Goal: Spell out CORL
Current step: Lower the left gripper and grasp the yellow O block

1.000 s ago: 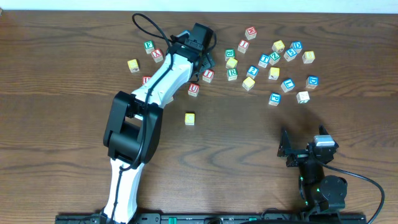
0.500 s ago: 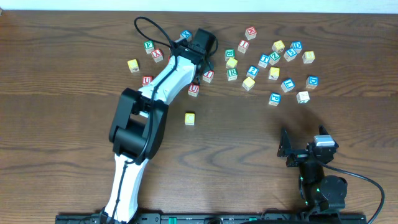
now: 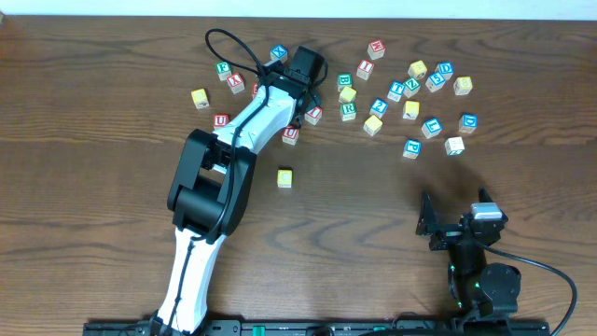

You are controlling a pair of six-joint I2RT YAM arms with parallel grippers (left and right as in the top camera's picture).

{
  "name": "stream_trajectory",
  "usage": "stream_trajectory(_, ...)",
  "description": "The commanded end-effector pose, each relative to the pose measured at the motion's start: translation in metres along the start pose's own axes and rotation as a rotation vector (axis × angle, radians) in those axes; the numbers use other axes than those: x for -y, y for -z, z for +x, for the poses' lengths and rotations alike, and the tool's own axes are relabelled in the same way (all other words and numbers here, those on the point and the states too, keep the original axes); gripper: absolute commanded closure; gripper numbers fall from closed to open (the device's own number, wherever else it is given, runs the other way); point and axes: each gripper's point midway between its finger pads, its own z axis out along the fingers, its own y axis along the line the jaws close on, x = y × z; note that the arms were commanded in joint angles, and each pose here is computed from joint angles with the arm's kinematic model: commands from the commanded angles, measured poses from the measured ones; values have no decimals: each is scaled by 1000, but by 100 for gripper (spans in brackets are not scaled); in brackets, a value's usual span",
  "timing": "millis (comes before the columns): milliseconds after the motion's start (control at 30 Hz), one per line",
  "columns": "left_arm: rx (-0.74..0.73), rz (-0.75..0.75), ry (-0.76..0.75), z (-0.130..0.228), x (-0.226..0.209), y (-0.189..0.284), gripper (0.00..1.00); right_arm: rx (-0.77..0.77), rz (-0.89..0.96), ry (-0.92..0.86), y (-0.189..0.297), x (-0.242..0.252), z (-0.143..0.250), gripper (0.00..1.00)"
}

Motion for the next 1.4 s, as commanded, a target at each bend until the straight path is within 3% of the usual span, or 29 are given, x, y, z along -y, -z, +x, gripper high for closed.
stream_trajectory(0, 14, 2, 4, -7, 2, 3, 27, 0, 15, -7, 0, 3, 0, 0)
stream_trajectory(700, 59, -68, -72, -14, -11, 4, 28, 0, 15, -7, 0, 3, 0, 1)
stream_trajectory(733, 59, -68, -72, -14, -11, 4, 30, 0, 15, -7, 0, 3, 1, 1)
stream_trajectory(833, 59, -68, -72, -14, -11, 4, 51, 0, 15, -7, 0, 3, 1, 1)
stream_trajectory(1367, 84, -73, -112, -19, -11, 4, 52, 0, 15, -7, 0, 3, 1, 1)
